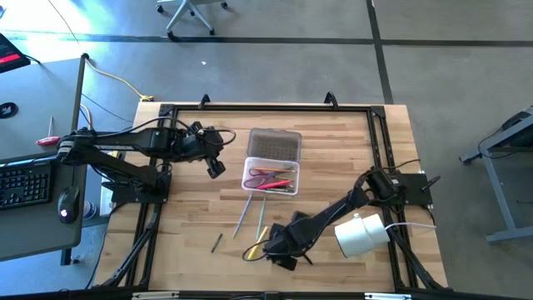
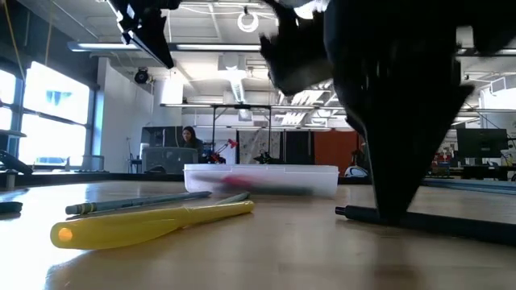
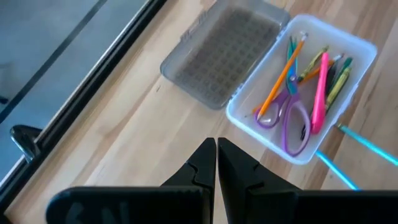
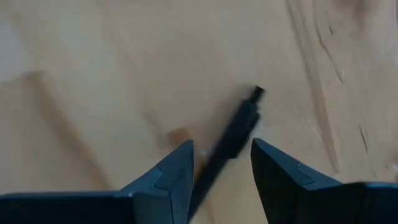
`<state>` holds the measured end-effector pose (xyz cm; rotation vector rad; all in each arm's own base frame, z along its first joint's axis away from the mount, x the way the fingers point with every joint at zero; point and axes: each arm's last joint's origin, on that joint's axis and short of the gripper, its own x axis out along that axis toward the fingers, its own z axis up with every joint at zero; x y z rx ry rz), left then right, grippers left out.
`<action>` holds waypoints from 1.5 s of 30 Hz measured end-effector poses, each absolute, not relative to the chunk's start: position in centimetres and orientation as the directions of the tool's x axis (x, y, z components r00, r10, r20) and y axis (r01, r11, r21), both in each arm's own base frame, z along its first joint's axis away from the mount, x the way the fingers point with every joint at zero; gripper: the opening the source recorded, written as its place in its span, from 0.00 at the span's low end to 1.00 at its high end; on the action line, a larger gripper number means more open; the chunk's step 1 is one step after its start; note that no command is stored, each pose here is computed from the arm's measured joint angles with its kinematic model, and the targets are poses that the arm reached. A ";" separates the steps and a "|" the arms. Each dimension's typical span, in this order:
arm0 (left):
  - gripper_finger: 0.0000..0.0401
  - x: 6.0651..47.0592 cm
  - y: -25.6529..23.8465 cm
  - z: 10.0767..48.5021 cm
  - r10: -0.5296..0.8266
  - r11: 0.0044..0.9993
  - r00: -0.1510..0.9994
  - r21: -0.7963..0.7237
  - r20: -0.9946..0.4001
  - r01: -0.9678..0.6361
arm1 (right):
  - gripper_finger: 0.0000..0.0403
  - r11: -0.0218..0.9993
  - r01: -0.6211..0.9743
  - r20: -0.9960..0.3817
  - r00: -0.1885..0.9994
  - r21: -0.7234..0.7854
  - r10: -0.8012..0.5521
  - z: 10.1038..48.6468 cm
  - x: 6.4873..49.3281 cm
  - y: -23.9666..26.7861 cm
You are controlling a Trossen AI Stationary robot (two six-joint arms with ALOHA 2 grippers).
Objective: Pick & place school supplies into a supply box
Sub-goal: Put the black pen into the black supply box
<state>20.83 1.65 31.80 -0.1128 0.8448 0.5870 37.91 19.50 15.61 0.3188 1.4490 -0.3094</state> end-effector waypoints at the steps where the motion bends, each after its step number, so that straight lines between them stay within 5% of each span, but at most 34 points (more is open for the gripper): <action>1: 0.13 20.8 1.7 31.8 0.444 0.837 0.514 0.135 -0.734 -0.531 | 0.34 0.915 0.404 -0.996 0.085 0.017 -0.019 15.3 37.8 19.3; 11: 0.13 20.8 1.6 31.7 0.442 0.838 0.511 0.136 -0.738 -0.528 | 0.32 0.919 0.390 -0.995 0.092 0.059 0.025 13.0 37.9 17.4; 18: 0.13 20.8 1.6 31.7 0.442 0.839 0.511 0.137 -0.738 -0.527 | 0.04 0.925 0.375 -0.996 0.087 0.063 0.033 11.8 37.5 17.0; 23: 0.13 20.8 1.7 31.7 0.447 0.836 0.510 0.141 -0.735 -0.530 | 0.09 0.955 0.298 -0.995 0.099 -0.001 -0.032 14.5 38.4 16.8; 28: 0.13 20.8 1.7 31.7 0.449 0.835 0.511 0.141 -0.733 -0.531 | 0.02 0.969 0.202 -0.927 0.315 -0.145 -0.204 19.3 41.8 14.5; 36: 0.13 20.9 1.7 31.8 0.449 0.837 0.513 0.143 -0.731 -0.529 | 0.02 0.932 0.210 -0.811 0.460 -0.297 -0.362 23.4 45.9 6.3; 45: 0.13 20.9 1.7 31.8 0.449 0.845 0.512 0.163 -0.732 -0.508 | 0.04 0.958 0.225 -0.927 0.288 -0.180 -0.242 18.2 44.6 0.1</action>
